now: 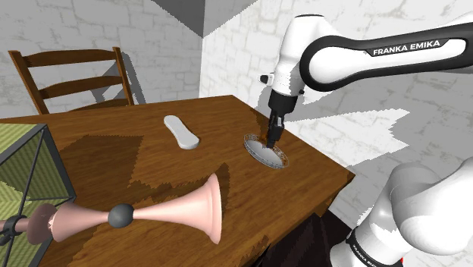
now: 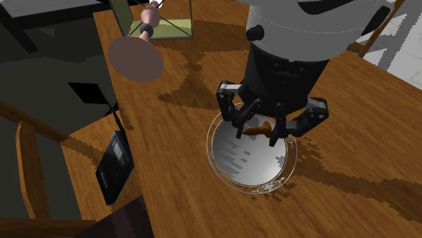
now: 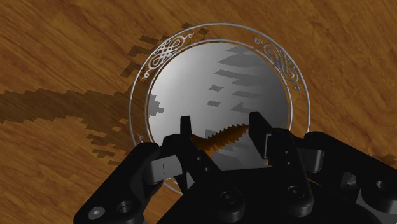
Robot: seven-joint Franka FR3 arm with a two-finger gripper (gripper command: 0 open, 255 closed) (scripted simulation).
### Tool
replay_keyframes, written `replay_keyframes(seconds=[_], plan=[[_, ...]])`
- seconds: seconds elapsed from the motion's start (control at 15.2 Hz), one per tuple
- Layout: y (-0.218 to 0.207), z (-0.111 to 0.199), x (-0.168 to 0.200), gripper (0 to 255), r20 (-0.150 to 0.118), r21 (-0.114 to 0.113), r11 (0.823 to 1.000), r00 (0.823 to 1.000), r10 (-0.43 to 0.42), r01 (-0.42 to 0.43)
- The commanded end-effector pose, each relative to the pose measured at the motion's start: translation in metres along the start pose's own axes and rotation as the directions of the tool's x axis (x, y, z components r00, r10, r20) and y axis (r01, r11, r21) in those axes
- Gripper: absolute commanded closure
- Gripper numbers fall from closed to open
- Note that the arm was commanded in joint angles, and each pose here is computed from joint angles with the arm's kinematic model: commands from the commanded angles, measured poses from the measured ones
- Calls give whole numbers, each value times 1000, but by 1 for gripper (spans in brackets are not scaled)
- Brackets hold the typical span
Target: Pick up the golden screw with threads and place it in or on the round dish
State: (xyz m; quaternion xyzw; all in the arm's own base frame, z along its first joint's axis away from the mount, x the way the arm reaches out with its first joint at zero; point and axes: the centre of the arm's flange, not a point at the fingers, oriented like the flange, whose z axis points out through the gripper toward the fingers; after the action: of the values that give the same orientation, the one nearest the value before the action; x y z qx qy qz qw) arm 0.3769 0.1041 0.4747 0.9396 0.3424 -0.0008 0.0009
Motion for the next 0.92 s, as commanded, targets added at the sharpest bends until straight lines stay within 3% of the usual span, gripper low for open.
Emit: replay_keyframes(seconds=[0.0,0.33,0.59,0.86], plan=[[0,0,0,0,0,0,1000,1000,0,0],[0,0,0,0,0,0,1000,1000,0,0],[0,-50,0,0,0,0,1000,1000,0,0],[0,-50,0,0,0,0,1000,1000,0,0]])
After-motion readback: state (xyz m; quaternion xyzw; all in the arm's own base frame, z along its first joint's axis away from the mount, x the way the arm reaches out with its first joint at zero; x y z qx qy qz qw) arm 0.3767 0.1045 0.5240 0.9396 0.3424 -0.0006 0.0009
